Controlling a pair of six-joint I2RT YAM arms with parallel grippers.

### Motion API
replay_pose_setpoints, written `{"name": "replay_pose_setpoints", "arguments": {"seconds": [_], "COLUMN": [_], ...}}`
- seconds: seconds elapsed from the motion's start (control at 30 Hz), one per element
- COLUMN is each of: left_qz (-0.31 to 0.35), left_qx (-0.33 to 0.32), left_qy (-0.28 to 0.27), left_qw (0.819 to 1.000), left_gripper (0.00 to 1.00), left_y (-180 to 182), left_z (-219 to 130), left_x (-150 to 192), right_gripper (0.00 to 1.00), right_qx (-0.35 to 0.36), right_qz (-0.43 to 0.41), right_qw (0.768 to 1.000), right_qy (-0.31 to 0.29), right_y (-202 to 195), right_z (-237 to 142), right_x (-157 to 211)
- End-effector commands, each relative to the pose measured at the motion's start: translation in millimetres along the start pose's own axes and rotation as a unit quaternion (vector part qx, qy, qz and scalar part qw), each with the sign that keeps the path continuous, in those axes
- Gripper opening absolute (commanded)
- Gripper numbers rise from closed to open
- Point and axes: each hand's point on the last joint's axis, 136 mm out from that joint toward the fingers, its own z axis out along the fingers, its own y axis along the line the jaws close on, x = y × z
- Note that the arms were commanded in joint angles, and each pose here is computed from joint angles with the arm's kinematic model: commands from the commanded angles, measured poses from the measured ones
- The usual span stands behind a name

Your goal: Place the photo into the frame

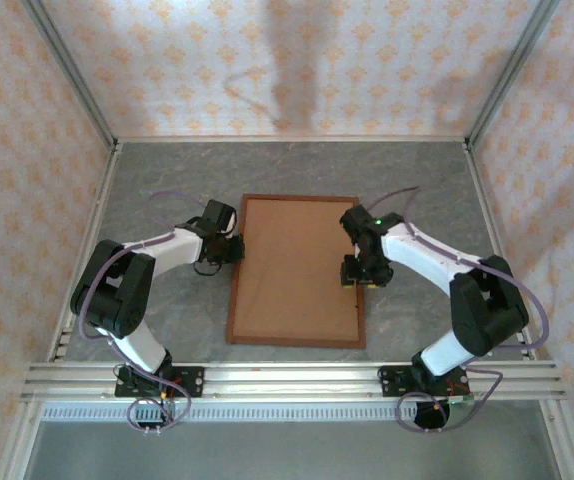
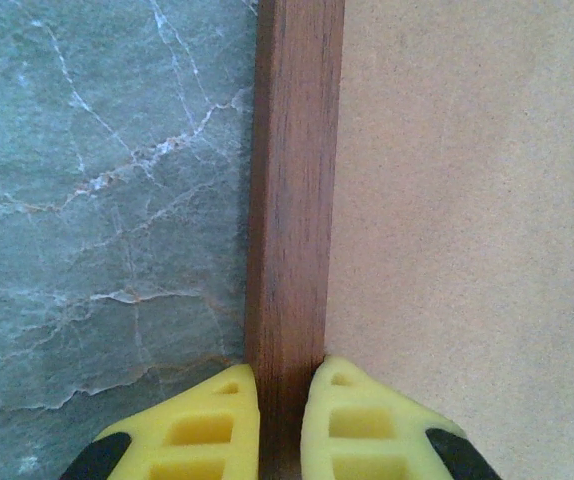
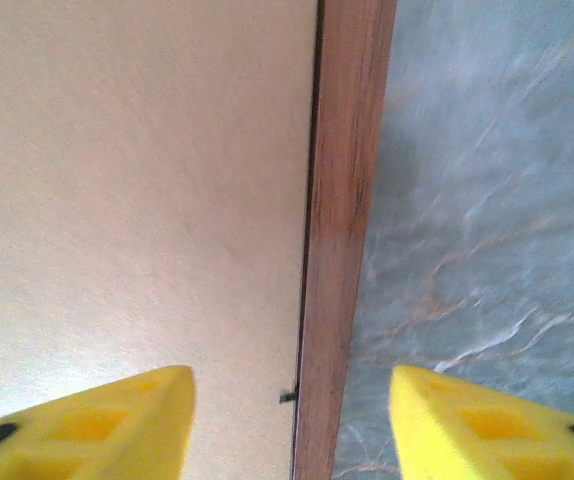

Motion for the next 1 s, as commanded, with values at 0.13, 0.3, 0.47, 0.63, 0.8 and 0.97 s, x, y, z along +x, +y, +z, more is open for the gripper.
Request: {"name": "replay_pose_setpoints", "arguments": {"seconds": [0.13, 0.3, 0.47, 0.63, 0.8, 0.97], "left_qz": [0.003, 0.001, 0.002, -0.001, -0.003, -0.034], "left_qx": [-0.023, -0.023, -0.023, -0.018, -0.012, 0.008], "left_qy": [0.026, 0.024, 0.023, 0.024, 0.014, -0.008], "left_qw": [0.999, 0.999, 0.999, 1.0, 1.0, 0.999], "left_gripper": [0.12, 0.12, 0.12, 0.12, 0.22, 0.37], "left_y": [11, 11, 10, 8, 5, 4], "left_z": [-3, -5, -7, -7, -15, -23], "left_x": [18, 18, 18, 18, 14, -7], "right_gripper": [0.63, 0.59, 0.48, 0.36, 0.27, 0.22], "right_qx": [-0.022, -0.045, -0.043, -0.034, -0.005, -0.008], "right_qz": [0.052, 0.085, 0.083, 0.074, 0.058, 0.045], "right_qw": [0.995, 0.991, 0.993, 0.995, 0.996, 0.997], "right_qy": [-0.079, -0.094, -0.074, -0.066, -0.065, -0.069], "right_y": [-14, -16, -14, -16, -26, -24], "right_z": [-12, 7, 31, 41, 44, 44], "right_x": [-69, -109, -120, -122, -121, -124]}}
